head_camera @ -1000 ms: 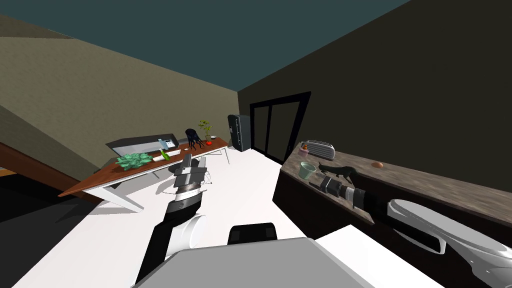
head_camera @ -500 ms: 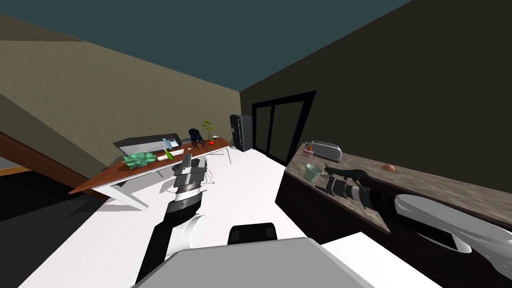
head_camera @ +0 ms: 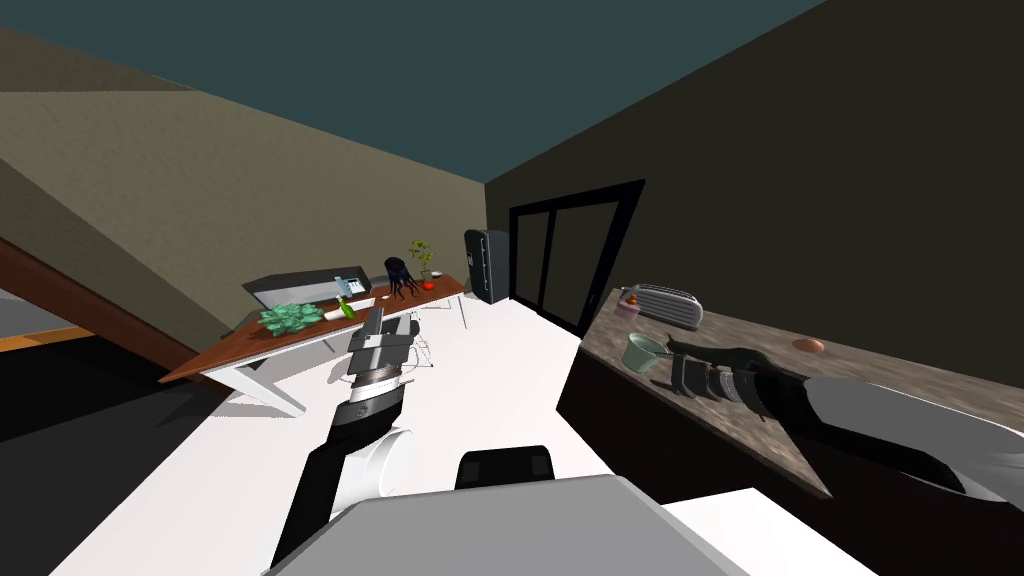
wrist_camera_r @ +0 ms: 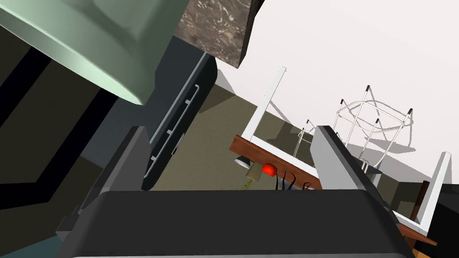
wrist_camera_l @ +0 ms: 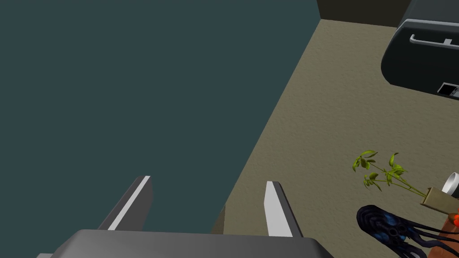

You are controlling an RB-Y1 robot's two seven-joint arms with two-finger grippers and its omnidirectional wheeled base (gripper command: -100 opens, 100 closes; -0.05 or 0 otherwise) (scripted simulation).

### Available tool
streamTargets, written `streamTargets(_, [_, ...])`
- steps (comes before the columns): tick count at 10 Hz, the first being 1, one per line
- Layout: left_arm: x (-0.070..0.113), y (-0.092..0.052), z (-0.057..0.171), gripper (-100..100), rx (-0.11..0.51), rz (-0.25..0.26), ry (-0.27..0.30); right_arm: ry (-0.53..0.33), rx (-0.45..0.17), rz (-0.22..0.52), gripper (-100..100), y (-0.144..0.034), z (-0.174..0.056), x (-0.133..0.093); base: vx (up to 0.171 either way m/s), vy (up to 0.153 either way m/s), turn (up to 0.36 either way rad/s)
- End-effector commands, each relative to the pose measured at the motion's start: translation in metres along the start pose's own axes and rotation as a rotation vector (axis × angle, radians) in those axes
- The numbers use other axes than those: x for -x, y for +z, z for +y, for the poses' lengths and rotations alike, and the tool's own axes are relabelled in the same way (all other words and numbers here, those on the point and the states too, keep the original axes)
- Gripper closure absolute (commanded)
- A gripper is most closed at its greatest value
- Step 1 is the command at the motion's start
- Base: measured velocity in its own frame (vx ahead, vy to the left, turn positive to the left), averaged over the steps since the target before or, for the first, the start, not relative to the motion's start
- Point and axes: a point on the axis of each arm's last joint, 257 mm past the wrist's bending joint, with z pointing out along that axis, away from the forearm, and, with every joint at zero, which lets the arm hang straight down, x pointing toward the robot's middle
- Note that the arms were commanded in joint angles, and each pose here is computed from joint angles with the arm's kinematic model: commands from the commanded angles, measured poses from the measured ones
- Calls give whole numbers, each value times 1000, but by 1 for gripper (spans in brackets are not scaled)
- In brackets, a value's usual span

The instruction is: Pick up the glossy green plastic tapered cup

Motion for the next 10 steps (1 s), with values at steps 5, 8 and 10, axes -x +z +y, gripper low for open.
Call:
streamTargets(5, [0, 0, 0, 0, 0, 0, 0, -157, 49, 186, -100, -23, -23, -46, 47, 49, 49])
streamTargets(8, [0, 0, 0, 0, 0, 0, 0, -266, 102, 337, -100, -48, -40, -84, 64, 53, 65])
streamTargets(10, [0, 0, 0, 0, 0, 0, 0, -302, 123, 383, -100, -56, -46, -93, 49, 27, 31])
